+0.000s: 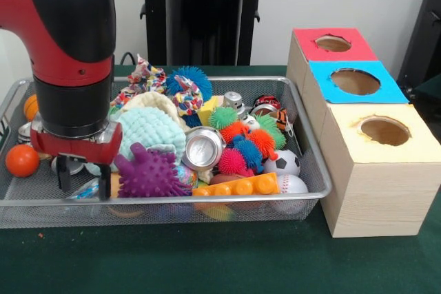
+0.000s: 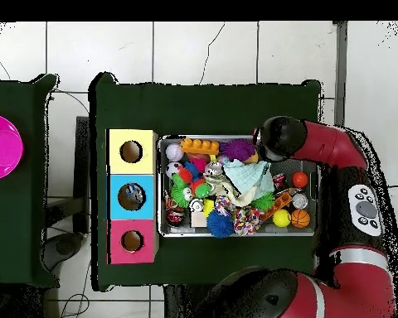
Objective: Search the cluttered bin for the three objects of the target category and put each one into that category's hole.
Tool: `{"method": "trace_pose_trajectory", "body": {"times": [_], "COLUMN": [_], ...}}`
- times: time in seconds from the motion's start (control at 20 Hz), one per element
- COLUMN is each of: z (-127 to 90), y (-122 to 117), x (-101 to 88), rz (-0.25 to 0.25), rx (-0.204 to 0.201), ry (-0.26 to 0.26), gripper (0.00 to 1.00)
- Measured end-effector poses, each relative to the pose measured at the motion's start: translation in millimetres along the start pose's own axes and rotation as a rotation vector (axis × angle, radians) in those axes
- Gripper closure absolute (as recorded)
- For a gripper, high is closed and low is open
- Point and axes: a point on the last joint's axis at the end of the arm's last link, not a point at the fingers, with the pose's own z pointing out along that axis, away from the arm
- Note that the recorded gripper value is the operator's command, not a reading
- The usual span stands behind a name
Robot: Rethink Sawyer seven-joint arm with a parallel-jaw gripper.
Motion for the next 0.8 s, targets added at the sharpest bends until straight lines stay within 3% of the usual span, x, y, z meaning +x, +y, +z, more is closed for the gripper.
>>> {"method": "trace_pose_trajectory", "body": {"times": [0.6,0.8], "z": [0.4,8.7], "y": [-0.1,-1.4], "x": [0.1,10.0], "rz": [0.000,0.002], "rx": [0.002,-0.001], "ry": [0.011,0.072], "gripper": [0.00,0.00]}}
